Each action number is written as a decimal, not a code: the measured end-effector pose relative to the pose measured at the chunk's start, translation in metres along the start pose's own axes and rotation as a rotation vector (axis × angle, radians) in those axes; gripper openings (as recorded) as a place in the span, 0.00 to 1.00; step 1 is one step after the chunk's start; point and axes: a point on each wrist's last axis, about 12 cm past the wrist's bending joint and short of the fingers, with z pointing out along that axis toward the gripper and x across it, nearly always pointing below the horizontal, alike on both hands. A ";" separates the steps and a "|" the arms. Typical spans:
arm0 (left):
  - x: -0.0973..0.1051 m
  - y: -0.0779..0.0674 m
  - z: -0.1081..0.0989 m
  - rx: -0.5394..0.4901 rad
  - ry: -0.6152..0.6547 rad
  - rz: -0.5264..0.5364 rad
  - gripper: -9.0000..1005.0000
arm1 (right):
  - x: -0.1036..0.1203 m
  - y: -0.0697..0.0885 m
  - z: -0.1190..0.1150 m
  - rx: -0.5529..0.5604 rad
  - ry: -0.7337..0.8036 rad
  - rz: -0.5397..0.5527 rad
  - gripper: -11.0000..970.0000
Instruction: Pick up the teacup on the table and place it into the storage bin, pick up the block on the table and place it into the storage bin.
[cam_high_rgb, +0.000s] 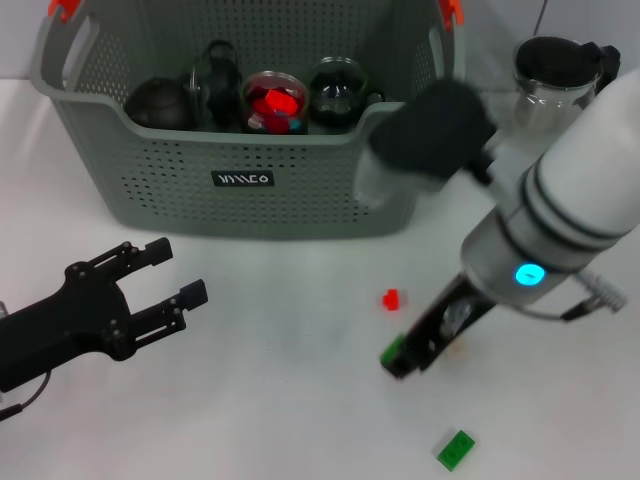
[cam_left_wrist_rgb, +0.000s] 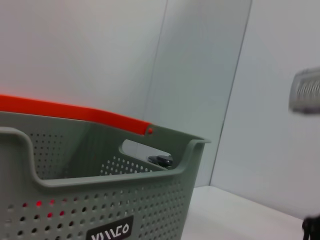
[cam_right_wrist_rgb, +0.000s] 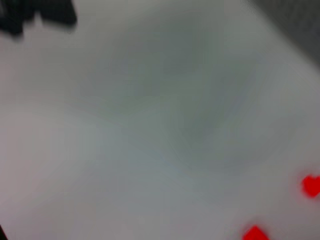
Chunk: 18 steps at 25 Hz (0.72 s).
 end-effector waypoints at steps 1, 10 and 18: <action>0.000 0.000 0.000 -0.003 -0.002 0.000 0.75 | 0.000 -0.003 -0.007 -0.003 -0.026 0.003 0.45; -0.002 0.002 -0.001 -0.011 -0.008 0.000 0.75 | -0.006 -0.035 -0.078 -0.124 -0.444 0.008 0.45; -0.003 0.002 -0.003 -0.016 -0.023 -0.006 0.75 | -0.034 -0.050 -0.099 -0.176 -0.816 -0.098 0.45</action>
